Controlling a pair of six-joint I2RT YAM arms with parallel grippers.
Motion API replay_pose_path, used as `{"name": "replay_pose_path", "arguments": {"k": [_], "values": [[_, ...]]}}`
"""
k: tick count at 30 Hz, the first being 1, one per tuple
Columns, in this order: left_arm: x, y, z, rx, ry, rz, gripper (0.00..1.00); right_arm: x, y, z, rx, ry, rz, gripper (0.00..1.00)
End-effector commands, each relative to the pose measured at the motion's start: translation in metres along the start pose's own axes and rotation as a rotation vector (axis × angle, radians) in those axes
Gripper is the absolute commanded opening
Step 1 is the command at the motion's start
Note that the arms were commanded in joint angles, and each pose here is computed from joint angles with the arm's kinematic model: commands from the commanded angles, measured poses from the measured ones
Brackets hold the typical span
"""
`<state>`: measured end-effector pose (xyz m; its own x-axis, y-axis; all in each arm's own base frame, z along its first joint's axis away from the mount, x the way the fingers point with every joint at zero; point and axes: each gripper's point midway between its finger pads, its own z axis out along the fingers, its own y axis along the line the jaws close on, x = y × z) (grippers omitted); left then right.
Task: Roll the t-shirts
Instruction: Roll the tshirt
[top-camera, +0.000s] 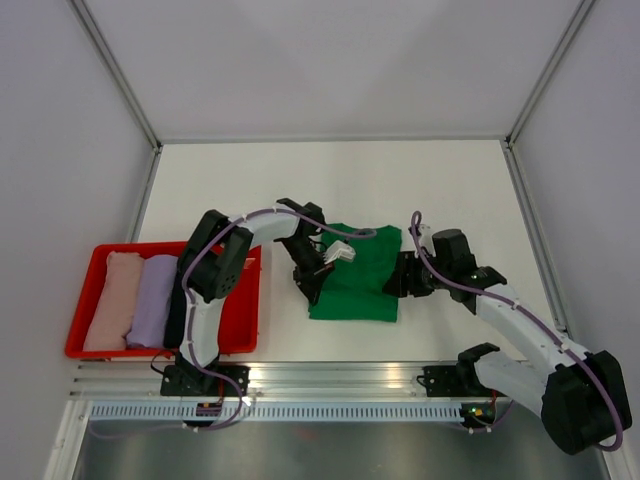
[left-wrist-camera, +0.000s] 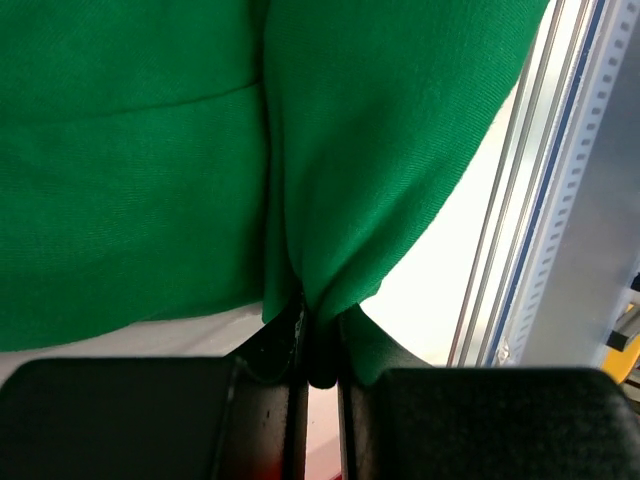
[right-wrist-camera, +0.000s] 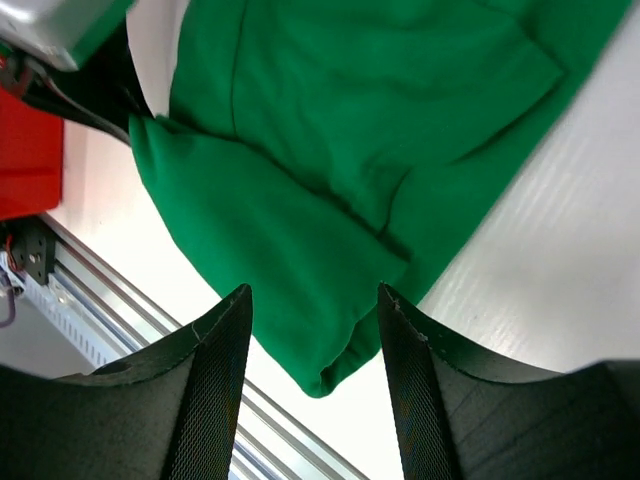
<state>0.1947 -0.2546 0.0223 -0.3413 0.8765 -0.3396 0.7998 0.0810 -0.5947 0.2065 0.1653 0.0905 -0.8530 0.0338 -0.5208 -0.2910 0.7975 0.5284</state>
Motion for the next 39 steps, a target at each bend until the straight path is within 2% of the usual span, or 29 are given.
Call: {"name": "replay_pose_path", "arguments": {"k": [1, 12, 13, 14, 17, 18, 20, 21, 23, 26, 31, 33, 39], "values": [[-0.012, 0.008, -0.003, -0.001, -0.038, -0.003, 0.06, 0.01, 0.001, 0.013, -0.024, 0.028, -0.035, 0.6], [-0.015, 0.013, -0.006, 0.001, -0.036, -0.019, 0.07, 0.042, 0.01, 0.035, -0.123, 0.155, -0.043, 0.59], [-0.015, 0.013, -0.005, 0.002, -0.034, -0.021, 0.08, 0.044, 0.007, 0.037, -0.112, 0.163, -0.037, 0.55], [-0.013, 0.013, -0.005, 0.004, -0.03, -0.026, 0.08, 0.042, 0.007, 0.037, -0.11, 0.161, -0.036, 0.39], [-0.012, 0.013, -0.006, -0.001, -0.025, -0.024, 0.11, 0.038, 0.008, 0.038, -0.098, 0.173, -0.037, 0.2], [-0.012, 0.014, -0.007, -0.007, -0.022, -0.017, 0.16, 0.033, 0.009, 0.039, -0.092, 0.186, -0.032, 0.11], [-0.014, 0.014, -0.011, -0.022, -0.021, -0.005, 0.25, 0.029, 0.012, 0.04, -0.099, 0.214, -0.02, 0.02], [-0.014, 0.015, -0.013, -0.034, -0.016, 0.006, 0.33, 0.021, 0.015, 0.039, -0.094, 0.221, -0.002, 0.0], [-0.02, 0.014, -0.022, -0.061, -0.023, 0.039, 0.38, 0.02, 0.016, 0.043, -0.115, 0.27, 0.073, 0.0], [-0.026, 0.012, -0.042, -0.141, -0.027, 0.127, 0.49, -0.002, 0.005, 0.043, -0.118, 0.236, 0.221, 0.0], [-0.042, 0.014, -0.075, -0.291, -0.048, 0.267, 0.53, -0.022, -0.007, 0.04, -0.066, 0.152, 0.28, 0.0], [-0.057, 0.016, -0.091, -0.384, -0.085, 0.337, 0.58, -0.02, -0.007, 0.045, -0.083, 0.155, 0.317, 0.0], [-0.082, 0.018, -0.085, -0.581, -0.063, 0.445, 0.59, -0.027, -0.03, 0.047, -0.016, 0.117, 0.42, 0.0]]}}
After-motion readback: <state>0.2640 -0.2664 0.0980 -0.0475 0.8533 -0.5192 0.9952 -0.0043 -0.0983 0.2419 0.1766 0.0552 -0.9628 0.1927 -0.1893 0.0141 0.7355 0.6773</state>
